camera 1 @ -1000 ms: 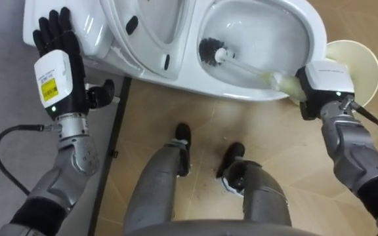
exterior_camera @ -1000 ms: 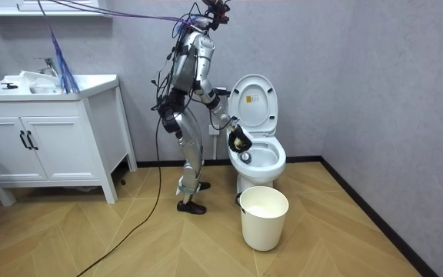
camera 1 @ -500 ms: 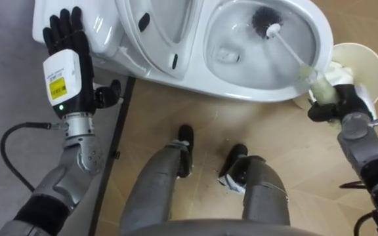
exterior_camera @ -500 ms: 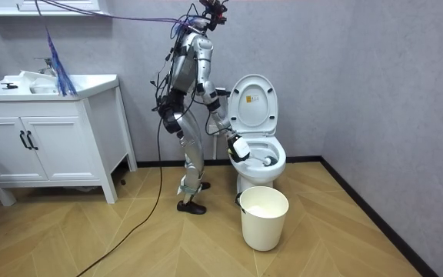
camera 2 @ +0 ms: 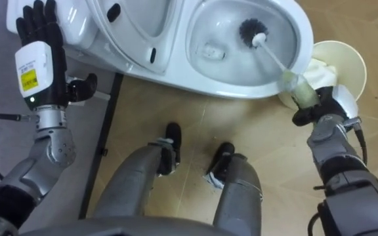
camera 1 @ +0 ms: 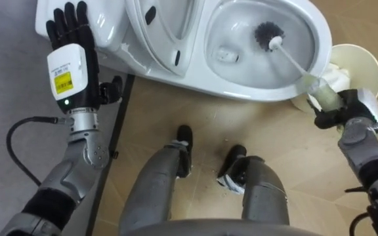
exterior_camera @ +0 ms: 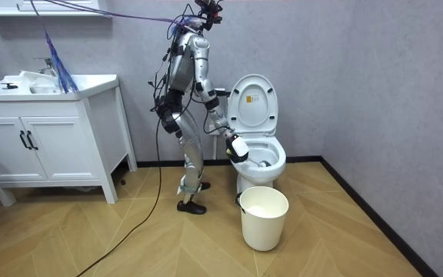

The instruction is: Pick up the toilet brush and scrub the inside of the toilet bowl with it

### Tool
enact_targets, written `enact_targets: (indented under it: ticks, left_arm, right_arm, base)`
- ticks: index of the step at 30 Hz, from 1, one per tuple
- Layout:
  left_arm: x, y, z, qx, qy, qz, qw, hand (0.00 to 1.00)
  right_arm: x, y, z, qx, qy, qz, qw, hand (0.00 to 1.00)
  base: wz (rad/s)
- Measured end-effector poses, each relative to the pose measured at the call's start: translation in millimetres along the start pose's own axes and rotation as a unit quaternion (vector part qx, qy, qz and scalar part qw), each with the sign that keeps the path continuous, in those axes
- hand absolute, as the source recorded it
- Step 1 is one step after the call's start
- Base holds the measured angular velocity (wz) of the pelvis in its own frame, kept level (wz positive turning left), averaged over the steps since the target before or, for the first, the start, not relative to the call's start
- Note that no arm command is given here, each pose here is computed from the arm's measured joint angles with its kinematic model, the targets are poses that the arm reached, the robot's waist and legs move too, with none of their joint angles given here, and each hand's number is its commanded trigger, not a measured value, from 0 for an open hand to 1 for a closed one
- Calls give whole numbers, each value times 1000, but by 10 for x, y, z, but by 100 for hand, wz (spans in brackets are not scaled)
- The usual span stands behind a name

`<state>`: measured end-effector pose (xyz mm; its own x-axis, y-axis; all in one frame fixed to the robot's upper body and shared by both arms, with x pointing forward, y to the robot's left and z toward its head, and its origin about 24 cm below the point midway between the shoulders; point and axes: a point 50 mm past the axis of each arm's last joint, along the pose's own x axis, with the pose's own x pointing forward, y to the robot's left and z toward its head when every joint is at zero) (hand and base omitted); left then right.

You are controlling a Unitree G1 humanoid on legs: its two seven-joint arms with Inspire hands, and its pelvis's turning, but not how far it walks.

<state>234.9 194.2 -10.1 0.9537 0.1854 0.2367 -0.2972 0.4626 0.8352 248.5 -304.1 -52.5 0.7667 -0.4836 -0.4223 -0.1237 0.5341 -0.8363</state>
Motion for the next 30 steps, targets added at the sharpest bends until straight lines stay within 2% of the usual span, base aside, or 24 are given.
enact_targets:
  ticks: [4,13,25,30]
  left_arm:
    - [-4,-41,60,-12,-3,-10,1000,0]
    - [-2,-60,139,-24,-23,-20,999,0]
    - [-3,-48,113,-26,-32,-14,999,0]
    - [15,-39,109,-41,-29,-15,999,0]
  right_arm:
    - [11,18,71,-148,-44,-4,988,100]
    - [31,-84,343,-309,-121,-56,942,100]
    - [-115,-23,426,-367,-163,-81,912,100]
    - [-106,-30,385,-363,-157,-77,915,100]
  base:
    - [-6]
    - [3]
    - [1]
    - [-4]
